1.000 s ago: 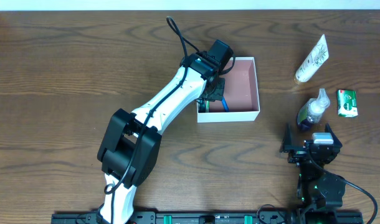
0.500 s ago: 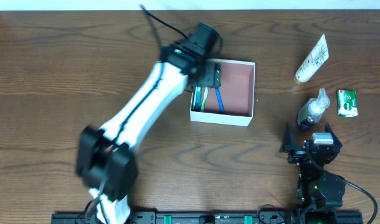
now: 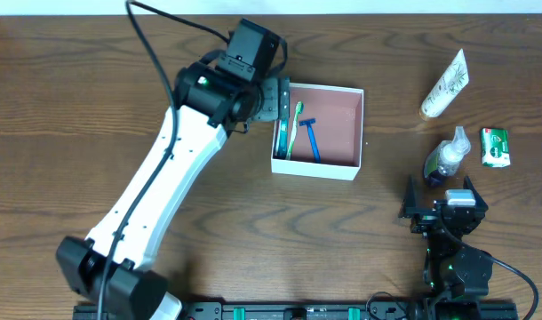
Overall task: Pack container
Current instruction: 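Lower the toothbrush into the box beside the toothpaste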
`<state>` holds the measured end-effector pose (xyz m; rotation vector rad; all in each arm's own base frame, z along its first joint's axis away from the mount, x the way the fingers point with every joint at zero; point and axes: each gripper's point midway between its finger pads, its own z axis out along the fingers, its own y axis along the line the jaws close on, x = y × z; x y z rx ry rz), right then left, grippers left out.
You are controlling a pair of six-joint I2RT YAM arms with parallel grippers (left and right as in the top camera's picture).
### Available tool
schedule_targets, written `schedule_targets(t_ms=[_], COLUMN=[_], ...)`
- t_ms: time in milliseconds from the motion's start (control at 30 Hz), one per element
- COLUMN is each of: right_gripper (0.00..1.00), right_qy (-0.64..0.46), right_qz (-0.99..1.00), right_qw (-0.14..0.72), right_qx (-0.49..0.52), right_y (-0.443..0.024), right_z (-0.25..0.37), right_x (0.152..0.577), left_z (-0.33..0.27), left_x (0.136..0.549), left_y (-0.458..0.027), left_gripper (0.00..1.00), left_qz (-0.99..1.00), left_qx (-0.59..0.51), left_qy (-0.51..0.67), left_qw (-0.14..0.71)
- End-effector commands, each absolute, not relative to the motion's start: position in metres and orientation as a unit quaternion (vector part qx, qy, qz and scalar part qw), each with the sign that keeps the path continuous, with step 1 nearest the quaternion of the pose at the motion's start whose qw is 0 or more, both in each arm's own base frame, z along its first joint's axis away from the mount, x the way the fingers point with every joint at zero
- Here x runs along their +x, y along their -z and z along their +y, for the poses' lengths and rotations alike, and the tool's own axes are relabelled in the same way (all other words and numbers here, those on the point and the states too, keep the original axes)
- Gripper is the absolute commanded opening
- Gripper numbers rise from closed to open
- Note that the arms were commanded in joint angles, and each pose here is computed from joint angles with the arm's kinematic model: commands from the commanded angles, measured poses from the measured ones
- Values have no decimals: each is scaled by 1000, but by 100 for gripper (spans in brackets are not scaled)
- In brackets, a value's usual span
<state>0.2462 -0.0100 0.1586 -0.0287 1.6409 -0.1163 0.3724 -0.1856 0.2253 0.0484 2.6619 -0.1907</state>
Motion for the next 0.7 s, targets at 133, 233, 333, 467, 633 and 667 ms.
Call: schedule_targets(t_ms=[133,233,333,467,633,667], right_gripper=[99,99,99,99,99,99], right_qy=[53,52,53,53,53,52], right_qz=[731,731,731,731,731,731], right_qw=[680,680,680,680,680,680], right_qx=[-21,-21,-21,-21,-21,-21], right_y=[-158,-158,-158,-158,-158,-158], right_z=[-8,-8,-8,-8,-8,-8], right_x=[246,246,246,246,246,246], left_z=[-206,-214,-214,-213,-212,-212], left_x=[369,375,375,373,373,373], left_y=[-149,-123,-103,-84,-76,-75], left_gripper=[89,89,89,85,60,53], left_qz=[987,990,993,995,996,996], left_qx=[43,44,43,41,40,40], left_qy=[81,83,73,62,57,56], left_qw=[131,109,87,63,55,53])
